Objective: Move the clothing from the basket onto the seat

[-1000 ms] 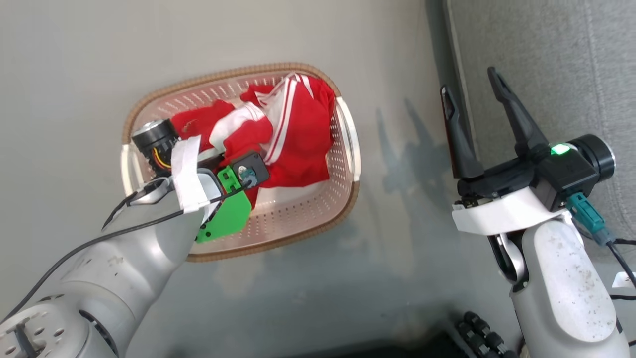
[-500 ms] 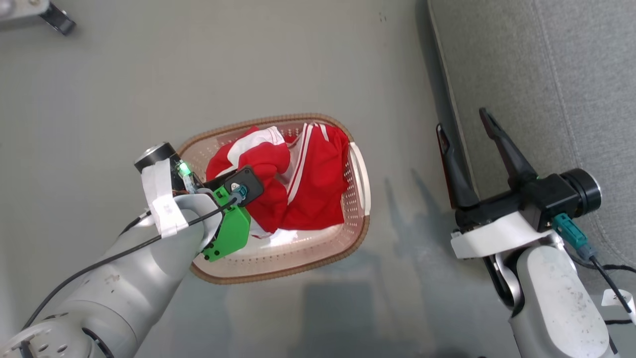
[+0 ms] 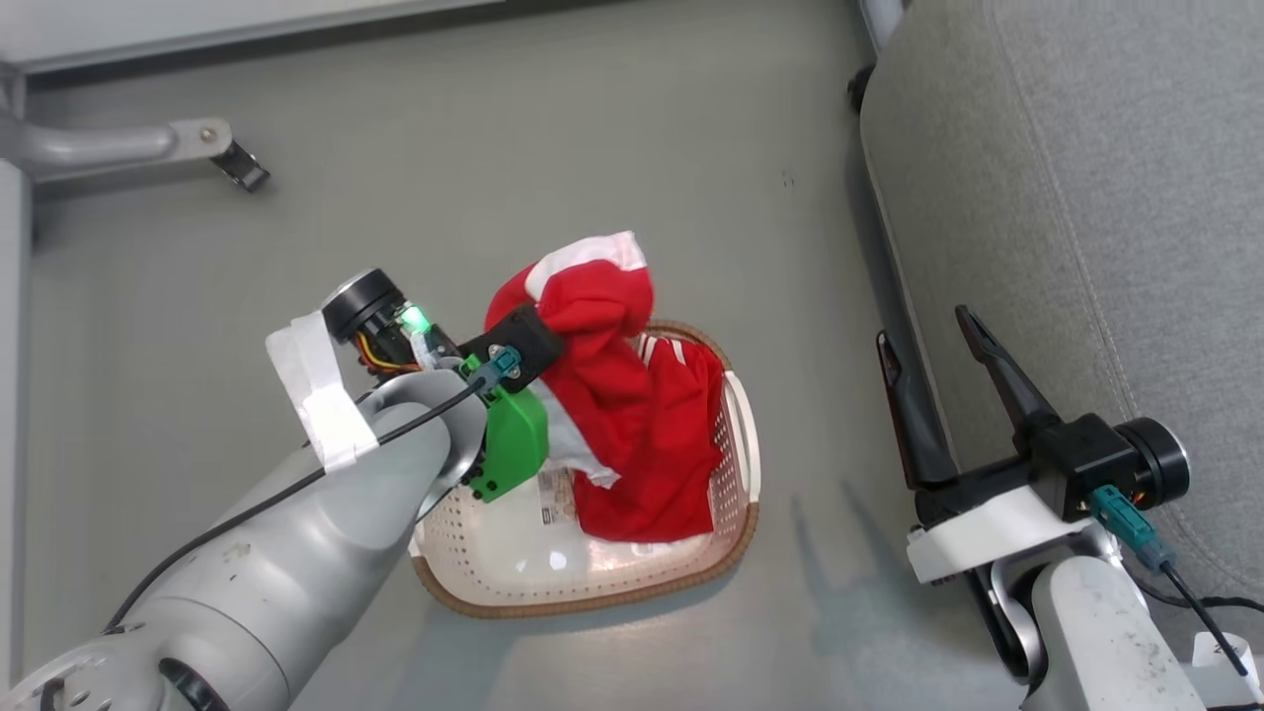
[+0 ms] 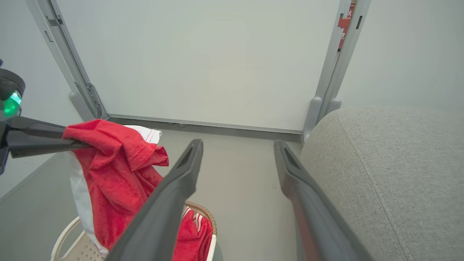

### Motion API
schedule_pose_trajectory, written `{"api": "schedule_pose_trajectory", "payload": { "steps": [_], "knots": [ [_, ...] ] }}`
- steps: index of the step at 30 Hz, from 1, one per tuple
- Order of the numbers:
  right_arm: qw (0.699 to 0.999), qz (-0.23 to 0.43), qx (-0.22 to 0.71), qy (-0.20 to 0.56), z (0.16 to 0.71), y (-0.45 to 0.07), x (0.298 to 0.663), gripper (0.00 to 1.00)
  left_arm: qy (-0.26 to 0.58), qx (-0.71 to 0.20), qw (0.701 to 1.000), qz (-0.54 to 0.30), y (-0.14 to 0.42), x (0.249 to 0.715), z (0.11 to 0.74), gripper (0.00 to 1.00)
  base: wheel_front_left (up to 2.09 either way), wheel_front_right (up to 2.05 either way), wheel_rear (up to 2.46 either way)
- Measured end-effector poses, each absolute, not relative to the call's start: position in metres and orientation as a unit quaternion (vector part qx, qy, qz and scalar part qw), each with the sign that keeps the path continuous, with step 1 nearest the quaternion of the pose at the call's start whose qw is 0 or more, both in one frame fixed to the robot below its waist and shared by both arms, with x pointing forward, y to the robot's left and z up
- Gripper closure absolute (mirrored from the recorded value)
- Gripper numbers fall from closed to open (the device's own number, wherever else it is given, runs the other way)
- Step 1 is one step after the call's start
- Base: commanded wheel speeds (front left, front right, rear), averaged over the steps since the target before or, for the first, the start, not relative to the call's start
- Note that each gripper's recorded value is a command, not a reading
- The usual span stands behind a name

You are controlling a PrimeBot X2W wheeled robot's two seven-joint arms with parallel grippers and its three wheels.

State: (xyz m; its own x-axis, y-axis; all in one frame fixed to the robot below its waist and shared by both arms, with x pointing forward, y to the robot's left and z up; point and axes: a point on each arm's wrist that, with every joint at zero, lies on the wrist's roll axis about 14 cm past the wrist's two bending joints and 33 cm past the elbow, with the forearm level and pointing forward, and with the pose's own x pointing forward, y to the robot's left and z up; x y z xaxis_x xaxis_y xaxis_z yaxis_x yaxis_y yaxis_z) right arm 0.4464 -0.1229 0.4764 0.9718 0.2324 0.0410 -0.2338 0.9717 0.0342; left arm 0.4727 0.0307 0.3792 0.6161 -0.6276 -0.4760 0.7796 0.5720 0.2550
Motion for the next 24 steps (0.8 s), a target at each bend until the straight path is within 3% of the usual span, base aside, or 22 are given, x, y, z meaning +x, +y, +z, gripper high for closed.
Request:
{"api": "schedule_pose_trajectory", "payload": {
  "steps": [13,24],
  "knots": [
    [0.988,0.137,0.031,-0.057,0.511,-0.109,0.424,0.0,-0.008,0.148,0.911,-0.386,0.003,0.46,0.502,1.0,0.0,0.0,0.0],
    [0.983,0.156,0.049,-0.086,0.535,-0.095,0.411,0.0,-0.123,0.097,0.915,-0.372,-0.009,0.437,0.582,1.0,0.0,0.0,0.0]
  ]
}}
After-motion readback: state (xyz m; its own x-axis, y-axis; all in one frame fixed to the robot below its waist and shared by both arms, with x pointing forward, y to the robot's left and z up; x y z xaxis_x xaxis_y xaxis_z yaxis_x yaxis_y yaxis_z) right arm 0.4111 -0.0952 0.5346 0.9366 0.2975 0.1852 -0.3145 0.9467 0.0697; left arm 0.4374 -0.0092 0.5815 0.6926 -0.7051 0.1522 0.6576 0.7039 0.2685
